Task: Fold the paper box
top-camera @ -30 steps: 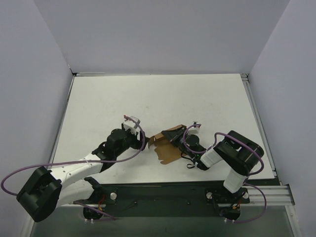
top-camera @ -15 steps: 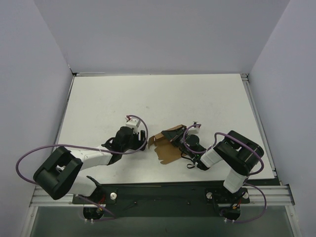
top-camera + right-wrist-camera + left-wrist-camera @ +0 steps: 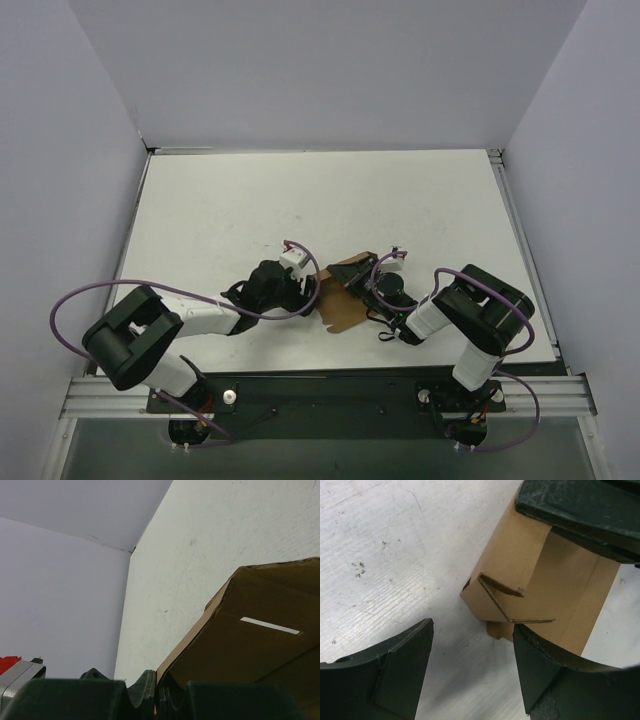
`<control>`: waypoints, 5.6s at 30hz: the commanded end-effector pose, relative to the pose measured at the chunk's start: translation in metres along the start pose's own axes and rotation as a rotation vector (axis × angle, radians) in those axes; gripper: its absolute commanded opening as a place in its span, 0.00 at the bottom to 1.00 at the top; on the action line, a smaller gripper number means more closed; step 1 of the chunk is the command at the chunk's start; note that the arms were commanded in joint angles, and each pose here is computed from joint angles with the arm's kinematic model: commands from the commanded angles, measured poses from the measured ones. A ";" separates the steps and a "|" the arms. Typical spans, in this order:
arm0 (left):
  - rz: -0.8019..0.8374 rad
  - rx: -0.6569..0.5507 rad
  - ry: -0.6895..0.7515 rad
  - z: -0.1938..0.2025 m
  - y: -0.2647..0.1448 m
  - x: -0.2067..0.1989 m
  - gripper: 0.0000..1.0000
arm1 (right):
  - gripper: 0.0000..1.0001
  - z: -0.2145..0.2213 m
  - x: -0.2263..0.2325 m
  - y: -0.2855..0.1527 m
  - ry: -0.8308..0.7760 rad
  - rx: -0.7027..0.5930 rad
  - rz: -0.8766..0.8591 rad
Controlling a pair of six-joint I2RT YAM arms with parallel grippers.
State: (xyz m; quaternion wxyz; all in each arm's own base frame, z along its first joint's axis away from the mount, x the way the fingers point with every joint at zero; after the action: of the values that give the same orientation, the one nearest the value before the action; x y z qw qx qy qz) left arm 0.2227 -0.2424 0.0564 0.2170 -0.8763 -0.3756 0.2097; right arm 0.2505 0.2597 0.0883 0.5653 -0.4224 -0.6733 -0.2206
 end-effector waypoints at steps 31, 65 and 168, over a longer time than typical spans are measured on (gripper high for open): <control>-0.143 -0.289 0.130 -0.034 0.028 -0.007 0.57 | 0.00 -0.001 -0.005 -0.009 0.009 -0.022 0.019; -0.342 -0.130 0.095 -0.023 0.027 0.012 0.00 | 0.58 -0.012 0.028 -0.035 -0.093 -0.072 0.103; -0.134 0.139 -0.068 -0.014 -0.064 -0.007 0.68 | 0.00 -0.024 0.026 -0.127 -0.980 -0.097 0.465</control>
State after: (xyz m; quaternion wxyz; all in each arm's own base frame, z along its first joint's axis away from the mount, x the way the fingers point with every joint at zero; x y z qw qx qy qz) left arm 0.1939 -0.2186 0.1059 0.2722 -0.8183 -0.4342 0.2605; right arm 0.1494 0.1904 0.1388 0.2246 -0.6003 -0.7570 0.1273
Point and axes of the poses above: each gripper's point midway between its finger pads, its own y axis out along the fingers, its own x axis along the line the jaws close on, z = x × y, the point moved 4 cm from there along -y, back along the fingers, and after that the axes turned 7 degrees about y, right-handed, at the moved point
